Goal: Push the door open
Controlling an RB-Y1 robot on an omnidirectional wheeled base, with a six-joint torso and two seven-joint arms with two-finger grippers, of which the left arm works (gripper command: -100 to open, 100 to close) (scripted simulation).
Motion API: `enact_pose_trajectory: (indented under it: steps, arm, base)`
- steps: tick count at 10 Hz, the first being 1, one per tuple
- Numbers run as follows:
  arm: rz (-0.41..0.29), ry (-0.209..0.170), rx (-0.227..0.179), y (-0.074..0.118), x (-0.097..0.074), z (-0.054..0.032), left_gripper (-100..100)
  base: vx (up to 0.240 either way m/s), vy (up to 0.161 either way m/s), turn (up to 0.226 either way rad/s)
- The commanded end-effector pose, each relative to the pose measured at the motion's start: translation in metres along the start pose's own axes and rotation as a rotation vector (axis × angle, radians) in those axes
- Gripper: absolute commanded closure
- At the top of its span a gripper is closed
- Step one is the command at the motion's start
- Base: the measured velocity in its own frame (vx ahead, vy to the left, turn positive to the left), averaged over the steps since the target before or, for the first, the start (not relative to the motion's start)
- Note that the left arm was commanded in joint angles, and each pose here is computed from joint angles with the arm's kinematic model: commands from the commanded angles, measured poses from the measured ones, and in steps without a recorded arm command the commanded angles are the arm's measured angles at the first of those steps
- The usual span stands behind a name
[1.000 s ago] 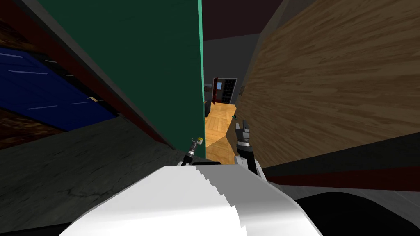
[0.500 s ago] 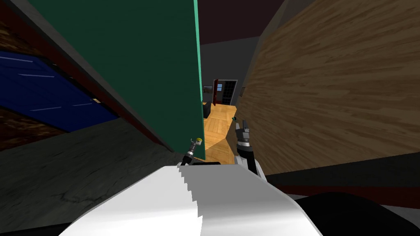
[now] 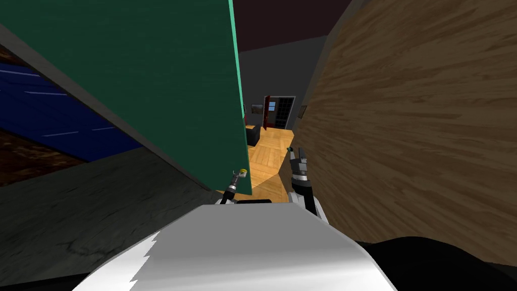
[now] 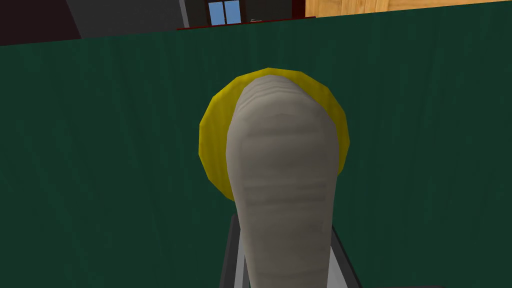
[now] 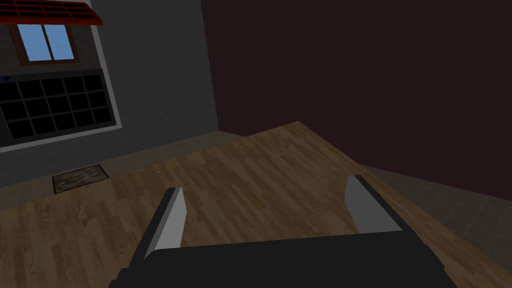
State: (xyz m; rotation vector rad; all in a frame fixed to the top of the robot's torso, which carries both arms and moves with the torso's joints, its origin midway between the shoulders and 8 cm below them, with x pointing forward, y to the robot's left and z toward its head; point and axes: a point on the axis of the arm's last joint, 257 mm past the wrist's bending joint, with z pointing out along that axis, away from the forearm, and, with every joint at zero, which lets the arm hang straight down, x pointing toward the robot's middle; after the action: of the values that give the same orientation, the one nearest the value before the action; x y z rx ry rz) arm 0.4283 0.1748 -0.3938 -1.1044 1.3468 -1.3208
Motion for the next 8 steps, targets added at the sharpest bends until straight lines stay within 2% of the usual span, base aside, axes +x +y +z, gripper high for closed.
enact_pose_trajectory:
  steps: [1, 4, 5, 8]
  arm:
    - [0.012, -0.033, 0.004, -0.002, -0.019, 0.0023, 100]
    - [0.014, -0.073, 0.003, -0.002, -0.036, 0.0033, 100]
    - [0.014, -0.073, 0.003, -0.002, -0.036, 0.0033, 100]
    - [0.013, -0.122, 0.002, -0.002, -0.054, 0.004, 100]
  base:
    - [0.123, -0.108, 0.064]
    - [0.122, -0.095, 0.061]
    - [0.074, -0.045, 0.016]
    - [0.123, -0.097, 0.069]
